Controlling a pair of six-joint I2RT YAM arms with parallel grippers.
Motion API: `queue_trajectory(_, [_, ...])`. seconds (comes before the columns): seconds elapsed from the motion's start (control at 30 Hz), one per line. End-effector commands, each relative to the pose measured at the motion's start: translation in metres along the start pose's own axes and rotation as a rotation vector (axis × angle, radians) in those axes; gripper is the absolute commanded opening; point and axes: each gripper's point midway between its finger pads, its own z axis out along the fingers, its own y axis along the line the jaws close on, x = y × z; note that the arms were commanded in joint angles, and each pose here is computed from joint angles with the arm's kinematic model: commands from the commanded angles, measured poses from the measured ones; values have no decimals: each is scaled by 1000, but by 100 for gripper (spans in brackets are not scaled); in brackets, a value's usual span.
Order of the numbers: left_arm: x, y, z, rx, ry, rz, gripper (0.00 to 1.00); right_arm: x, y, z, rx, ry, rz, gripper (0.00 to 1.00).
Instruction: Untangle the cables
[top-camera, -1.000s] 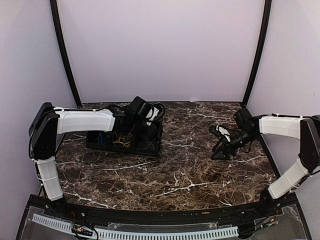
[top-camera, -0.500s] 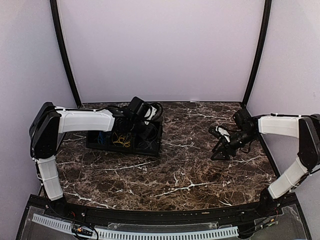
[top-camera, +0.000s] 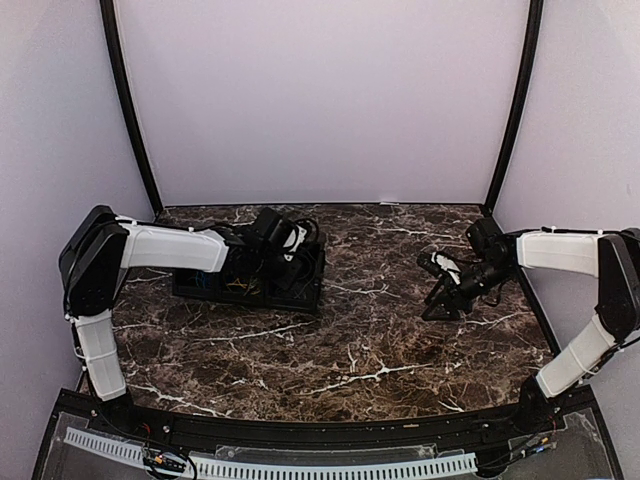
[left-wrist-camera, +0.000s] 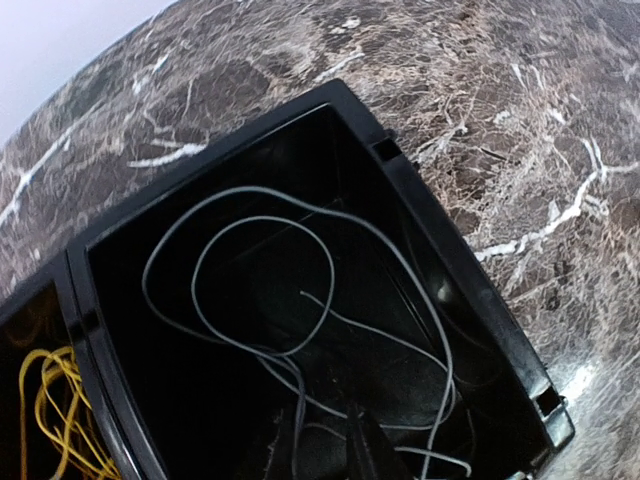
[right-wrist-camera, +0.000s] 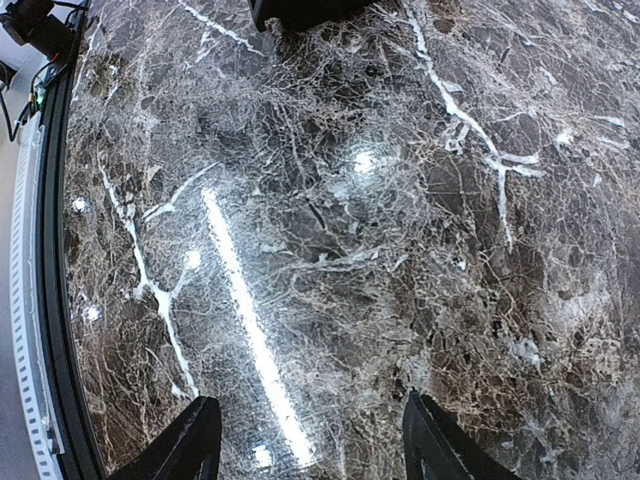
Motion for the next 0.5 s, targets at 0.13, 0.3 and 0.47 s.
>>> queue_trajectory(0.13, [-27,7,-48,14,-93,-68,32,-17,-1,-9,36,-30,-39,64])
queue_trajectory(0.3, [-46,11,-78,31,-155,-90,44,-29,-3,-21,79,-49,-58,65])
queue_trajectory(0.47, [-53,25,-112,-12,-160,-94,59,-58,-14,-52,234,-96,-95,67])
